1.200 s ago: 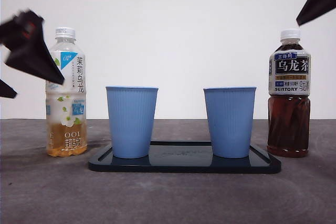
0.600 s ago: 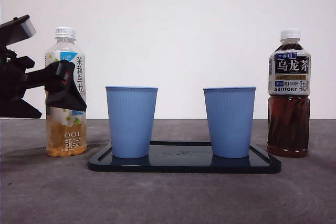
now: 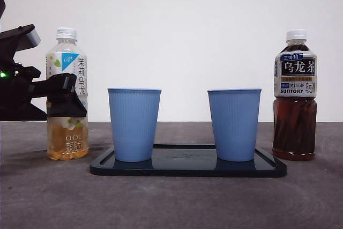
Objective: Pour the drink into the cup
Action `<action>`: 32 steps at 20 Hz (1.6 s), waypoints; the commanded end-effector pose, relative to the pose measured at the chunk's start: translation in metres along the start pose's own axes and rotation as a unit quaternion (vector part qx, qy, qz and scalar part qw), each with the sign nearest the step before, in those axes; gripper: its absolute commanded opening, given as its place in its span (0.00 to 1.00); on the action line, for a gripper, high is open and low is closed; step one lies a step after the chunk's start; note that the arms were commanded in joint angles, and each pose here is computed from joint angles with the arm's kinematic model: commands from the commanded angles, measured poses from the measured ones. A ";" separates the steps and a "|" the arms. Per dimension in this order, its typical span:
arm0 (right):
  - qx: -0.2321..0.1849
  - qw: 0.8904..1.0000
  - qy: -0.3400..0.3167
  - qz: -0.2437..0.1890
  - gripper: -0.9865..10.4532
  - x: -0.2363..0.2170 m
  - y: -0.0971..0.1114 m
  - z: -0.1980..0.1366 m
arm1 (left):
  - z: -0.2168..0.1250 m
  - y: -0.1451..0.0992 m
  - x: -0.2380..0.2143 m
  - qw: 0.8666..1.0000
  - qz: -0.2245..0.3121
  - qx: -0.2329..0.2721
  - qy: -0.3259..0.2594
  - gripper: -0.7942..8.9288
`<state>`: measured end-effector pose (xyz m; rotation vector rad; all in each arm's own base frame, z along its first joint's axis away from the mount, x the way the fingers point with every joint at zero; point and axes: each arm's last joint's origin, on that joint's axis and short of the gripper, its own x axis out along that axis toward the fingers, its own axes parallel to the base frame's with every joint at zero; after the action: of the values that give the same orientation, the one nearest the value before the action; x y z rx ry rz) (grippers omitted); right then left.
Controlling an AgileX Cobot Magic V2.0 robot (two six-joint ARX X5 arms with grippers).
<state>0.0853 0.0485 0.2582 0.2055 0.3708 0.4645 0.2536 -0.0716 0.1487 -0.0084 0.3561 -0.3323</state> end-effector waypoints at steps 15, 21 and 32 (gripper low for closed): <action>-0.008 1.000 -0.004 0.005 0.43 -0.001 0.001 0.003 | 0.043 -0.003 -0.024 0.996 0.018 0.082 -0.011 0.36; -0.010 1.000 -0.004 0.005 0.43 -0.001 0.001 0.003 | 0.109 -0.003 -0.052 0.963 0.085 0.244 0.077 0.36; -0.024 1.000 -0.004 0.006 0.43 -0.001 0.002 0.003 | 0.156 -0.030 -0.084 0.808 0.154 0.531 0.203 0.36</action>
<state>0.0852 0.0485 0.2579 0.1713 0.3653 0.4713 0.2218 -0.0797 0.3098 1.2065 0.6085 -0.1973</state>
